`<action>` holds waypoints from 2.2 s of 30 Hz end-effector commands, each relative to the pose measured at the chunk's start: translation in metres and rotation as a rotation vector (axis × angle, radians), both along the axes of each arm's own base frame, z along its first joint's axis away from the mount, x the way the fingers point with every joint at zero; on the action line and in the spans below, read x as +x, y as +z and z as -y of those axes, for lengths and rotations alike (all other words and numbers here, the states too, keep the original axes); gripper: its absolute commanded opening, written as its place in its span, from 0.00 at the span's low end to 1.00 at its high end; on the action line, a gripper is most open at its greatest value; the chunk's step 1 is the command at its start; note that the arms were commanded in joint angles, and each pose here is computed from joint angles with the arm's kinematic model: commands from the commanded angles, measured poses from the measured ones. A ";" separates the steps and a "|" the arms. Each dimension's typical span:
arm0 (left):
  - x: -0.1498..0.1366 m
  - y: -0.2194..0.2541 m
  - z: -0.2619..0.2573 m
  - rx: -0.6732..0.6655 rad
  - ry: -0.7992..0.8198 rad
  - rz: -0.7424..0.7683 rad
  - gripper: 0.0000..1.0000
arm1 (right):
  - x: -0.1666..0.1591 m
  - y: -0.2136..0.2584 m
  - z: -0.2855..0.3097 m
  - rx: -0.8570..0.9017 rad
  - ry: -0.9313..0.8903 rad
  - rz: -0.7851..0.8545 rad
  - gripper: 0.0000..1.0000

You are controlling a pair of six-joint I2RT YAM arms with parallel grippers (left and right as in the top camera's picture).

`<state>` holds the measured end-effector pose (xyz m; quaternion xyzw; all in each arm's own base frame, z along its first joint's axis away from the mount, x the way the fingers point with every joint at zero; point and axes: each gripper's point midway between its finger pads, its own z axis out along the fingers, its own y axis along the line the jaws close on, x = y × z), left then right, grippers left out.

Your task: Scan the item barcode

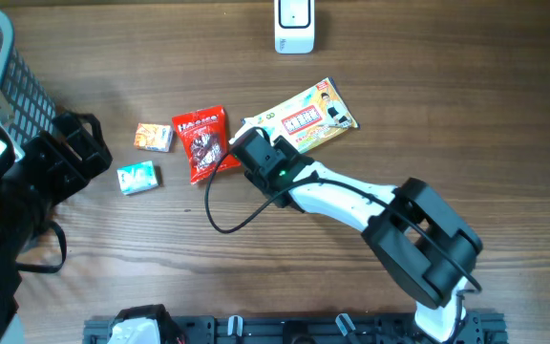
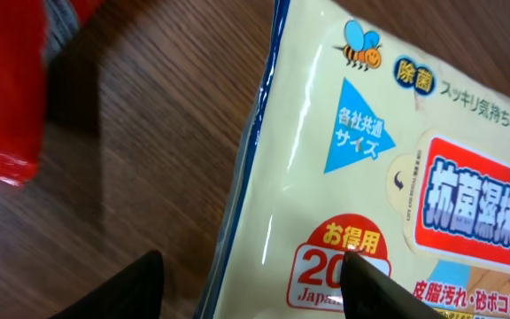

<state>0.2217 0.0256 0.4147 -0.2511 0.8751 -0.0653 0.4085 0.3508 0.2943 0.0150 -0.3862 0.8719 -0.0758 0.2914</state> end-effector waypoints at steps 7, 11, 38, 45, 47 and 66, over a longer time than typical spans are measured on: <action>-0.001 0.003 -0.003 0.009 0.011 0.012 1.00 | 0.017 -0.011 0.022 -0.126 -0.074 0.091 0.27; -0.001 0.003 -0.003 0.009 0.011 0.012 1.00 | 0.022 -0.003 0.031 -0.148 -0.141 0.136 0.04; -0.001 0.003 -0.003 0.009 0.011 0.012 1.00 | -0.038 0.034 0.092 0.174 -0.490 -0.519 0.04; -0.001 0.003 -0.003 0.009 0.011 0.012 1.00 | -0.021 0.094 0.083 0.427 -0.411 -0.489 0.04; -0.001 0.003 -0.003 0.009 0.011 0.012 1.00 | -0.019 0.122 0.081 0.477 -0.388 -0.433 0.04; -0.001 0.003 -0.003 0.009 0.011 0.012 1.00 | -0.067 0.235 0.040 0.918 -0.155 -0.541 0.04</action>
